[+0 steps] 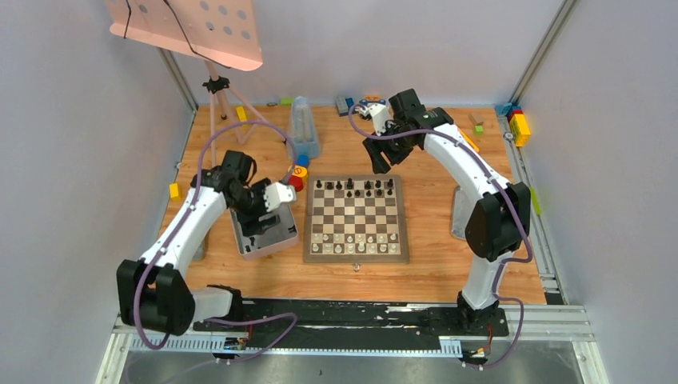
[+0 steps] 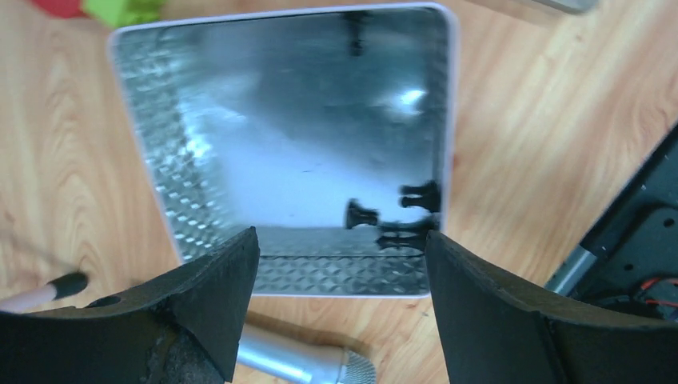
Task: Set up the chess pieces on the board
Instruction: Move the storage box to the center of the board, then adjust the chess piece in the storage box.
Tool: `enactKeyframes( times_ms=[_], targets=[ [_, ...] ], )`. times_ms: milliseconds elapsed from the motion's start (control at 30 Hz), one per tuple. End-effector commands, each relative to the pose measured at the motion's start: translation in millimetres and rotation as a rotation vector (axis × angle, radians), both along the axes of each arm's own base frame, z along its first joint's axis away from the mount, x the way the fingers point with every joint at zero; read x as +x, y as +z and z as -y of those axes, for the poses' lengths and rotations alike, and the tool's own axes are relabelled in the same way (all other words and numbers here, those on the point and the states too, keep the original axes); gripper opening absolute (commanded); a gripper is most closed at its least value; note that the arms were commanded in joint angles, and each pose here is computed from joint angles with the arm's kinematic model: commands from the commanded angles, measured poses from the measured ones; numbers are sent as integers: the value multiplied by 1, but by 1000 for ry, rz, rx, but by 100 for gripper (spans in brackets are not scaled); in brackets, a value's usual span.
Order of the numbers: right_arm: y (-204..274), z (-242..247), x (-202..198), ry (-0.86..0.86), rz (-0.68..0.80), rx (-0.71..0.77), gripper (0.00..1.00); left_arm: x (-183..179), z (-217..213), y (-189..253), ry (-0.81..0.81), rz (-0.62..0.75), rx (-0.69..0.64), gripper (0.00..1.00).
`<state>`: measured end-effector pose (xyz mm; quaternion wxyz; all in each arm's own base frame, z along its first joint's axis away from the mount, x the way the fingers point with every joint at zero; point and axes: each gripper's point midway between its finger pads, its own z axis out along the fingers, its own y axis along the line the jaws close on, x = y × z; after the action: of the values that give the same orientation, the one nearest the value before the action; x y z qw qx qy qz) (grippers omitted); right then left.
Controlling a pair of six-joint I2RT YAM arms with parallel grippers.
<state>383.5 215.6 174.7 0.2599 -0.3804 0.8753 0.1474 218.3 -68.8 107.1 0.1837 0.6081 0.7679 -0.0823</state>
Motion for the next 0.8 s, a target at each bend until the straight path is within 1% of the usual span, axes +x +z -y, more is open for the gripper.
enactKeyframes(
  times_ms=[0, 33, 200, 300, 333, 467, 667, 767],
  targets=[
    [33, 3, 9, 15, 80, 69, 62, 17, -3, 8, 126, -81, -48, 83],
    [32, 6, 11, 13, 81, 70, 62, 20, -5, 3, 131, -102, -32, 83],
    [27, 11, 15, 3, 57, 91, 62, 30, -22, -11, 161, -123, 70, 79],
    [19, 13, 14, 3, 36, 93, 61, 25, -23, -21, 198, -194, 88, 78],
    [17, 13, 14, 1, 29, 91, 61, 25, -26, -26, 214, -195, 104, 78],
    [9, 12, 13, 2, 8, 88, 61, 19, -35, -46, 307, -271, 167, 78],
    [0, 12, 10, 4, -19, 88, 61, 9, -41, -67, 400, -321, 208, 77],
    [-4, 11, 8, 10, -31, 89, 60, 9, -48, -75, 438, -312, 247, 77]
  ],
)
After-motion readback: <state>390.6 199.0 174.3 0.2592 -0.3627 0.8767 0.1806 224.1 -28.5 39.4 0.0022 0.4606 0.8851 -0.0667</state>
